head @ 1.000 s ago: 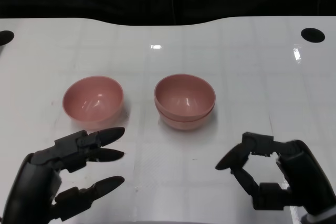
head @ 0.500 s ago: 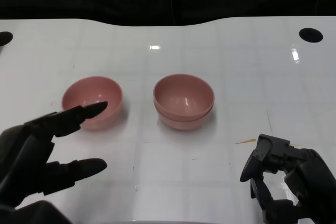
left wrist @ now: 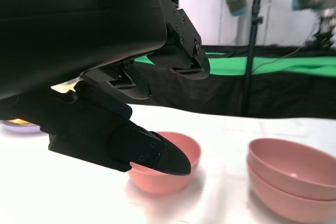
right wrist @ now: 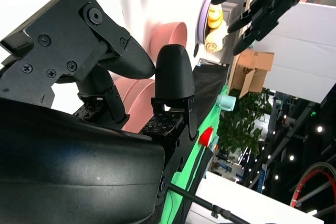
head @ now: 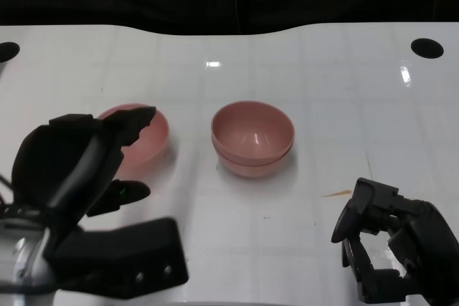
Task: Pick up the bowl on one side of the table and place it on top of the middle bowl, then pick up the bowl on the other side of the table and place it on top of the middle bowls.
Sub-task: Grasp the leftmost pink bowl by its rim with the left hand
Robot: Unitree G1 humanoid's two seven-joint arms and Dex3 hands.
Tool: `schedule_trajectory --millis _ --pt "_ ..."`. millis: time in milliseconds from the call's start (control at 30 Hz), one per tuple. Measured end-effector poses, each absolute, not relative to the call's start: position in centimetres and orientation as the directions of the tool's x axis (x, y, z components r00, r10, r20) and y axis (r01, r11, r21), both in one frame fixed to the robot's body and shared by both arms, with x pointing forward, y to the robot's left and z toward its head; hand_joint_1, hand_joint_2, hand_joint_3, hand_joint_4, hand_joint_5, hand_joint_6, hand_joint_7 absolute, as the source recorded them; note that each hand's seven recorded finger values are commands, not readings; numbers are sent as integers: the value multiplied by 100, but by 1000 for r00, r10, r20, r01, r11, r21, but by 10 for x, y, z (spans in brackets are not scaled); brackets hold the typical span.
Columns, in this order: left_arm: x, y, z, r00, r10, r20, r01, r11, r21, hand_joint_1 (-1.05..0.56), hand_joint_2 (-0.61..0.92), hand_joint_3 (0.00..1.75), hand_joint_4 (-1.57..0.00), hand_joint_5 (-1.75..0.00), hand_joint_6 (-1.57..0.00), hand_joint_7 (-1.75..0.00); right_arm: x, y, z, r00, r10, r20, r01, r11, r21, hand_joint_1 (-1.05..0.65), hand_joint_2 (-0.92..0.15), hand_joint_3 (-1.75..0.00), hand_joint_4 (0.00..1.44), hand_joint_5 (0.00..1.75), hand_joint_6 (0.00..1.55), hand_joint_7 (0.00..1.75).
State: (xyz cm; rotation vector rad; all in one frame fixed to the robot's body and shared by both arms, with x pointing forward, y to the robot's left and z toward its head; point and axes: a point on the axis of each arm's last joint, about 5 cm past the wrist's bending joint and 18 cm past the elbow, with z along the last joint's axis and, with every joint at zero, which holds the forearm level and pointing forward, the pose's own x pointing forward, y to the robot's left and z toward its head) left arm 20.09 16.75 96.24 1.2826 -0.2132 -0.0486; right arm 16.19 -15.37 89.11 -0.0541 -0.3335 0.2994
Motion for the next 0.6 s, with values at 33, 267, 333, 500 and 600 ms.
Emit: schedule_trajectory --millis 33,267,333,500,600 --pt "203 165 963 983 -141 117 -74 276 958 -60 89 0 -56 -16 -44 -1 162 -153 891 902 297 313 -280 955 -99 -11 -37 -145 85 175 74 159" --pt "224 152 957 996 -81 48 -30 213 977 -60 88 0 -64 -17 -45 -1 162 -154 891 906 293 307 -277 956 -96 -12 -37 -144 86 175 74 158" --pt "229 150 954 998 -64 21 -7 207 978 -59 88 0 -66 -17 -46 -1 162 -154 891 904 297 307 -281 955 -95 -12 -37 -143 86 175 74 158" --pt "242 147 948 998 -33 -49 55 197 979 -59 89 0 -66 -15 -46 -1 162 -153 891 905 300 302 -284 954 -94 -11 -38 -143 86 175 74 157" --pt "247 146 942 996 -24 -91 93 187 978 -60 88 0 -70 -15 -47 -1 162 -153 890 908 299 294 -284 954 -94 -10 -38 -144 86 175 74 157"
